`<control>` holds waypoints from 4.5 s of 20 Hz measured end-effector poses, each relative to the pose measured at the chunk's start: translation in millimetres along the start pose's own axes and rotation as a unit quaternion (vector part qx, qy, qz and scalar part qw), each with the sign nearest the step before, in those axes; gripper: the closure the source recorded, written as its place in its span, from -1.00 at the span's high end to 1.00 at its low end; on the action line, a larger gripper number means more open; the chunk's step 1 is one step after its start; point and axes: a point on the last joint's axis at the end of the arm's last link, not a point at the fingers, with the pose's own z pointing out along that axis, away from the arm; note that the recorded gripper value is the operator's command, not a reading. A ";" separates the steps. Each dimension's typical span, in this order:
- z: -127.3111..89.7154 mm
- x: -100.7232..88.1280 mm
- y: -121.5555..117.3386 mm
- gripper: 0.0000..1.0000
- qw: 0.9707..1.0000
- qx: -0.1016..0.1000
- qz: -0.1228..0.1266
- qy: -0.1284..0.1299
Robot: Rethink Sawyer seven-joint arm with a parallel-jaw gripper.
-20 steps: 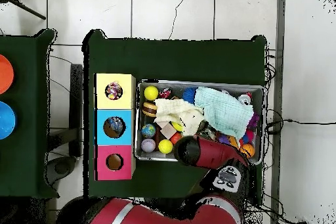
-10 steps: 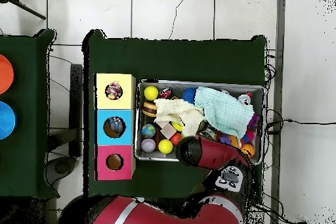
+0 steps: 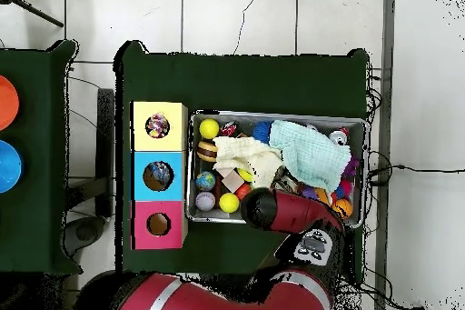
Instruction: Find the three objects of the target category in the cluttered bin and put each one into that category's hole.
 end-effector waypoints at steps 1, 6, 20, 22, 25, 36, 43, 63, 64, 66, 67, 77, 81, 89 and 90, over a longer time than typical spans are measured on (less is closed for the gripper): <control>-0.8 1.1 0.3 1.00 1.000 0.002 -0.001 0.003; -3.2 20.2 3.2 1.00 0.999 0.030 -0.013 0.039; 10.5 17.9 16.0 1.00 0.998 0.046 -0.018 0.046; 11.2 16.2 15.1 1.00 0.998 0.047 -0.016 0.045; 11.5 15.9 15.3 1.00 0.998 0.046 -0.015 0.046; 2.2 -3.2 13.4 -1.00 0.999 0.044 -0.010 0.027; 8.2 -2.8 10.4 -1.00 0.998 0.046 -0.008 0.031; -60.3 -17.9 5.7 -1.00 0.999 0.030 0.011 0.014; -66.9 -18.9 5.4 -1.00 0.999 0.029 0.012 0.013; -73.8 -19.8 5.2 -1.00 0.999 0.027 0.014 0.011; -79.0 -21.0 5.1 -1.00 1.000 0.026 0.015 0.009; -97.8 -30.2 4.3 -1.00 1.000 0.011 0.023 -0.003; -97.8 -33.8 7.0 -1.00 0.999 -0.011 0.032 0.005; -112.7 -39.3 20.2 -1.00 0.996 -0.071 0.049 0.017; -116.7 -38.3 24.2 -1.00 0.996 -0.077 0.047 0.017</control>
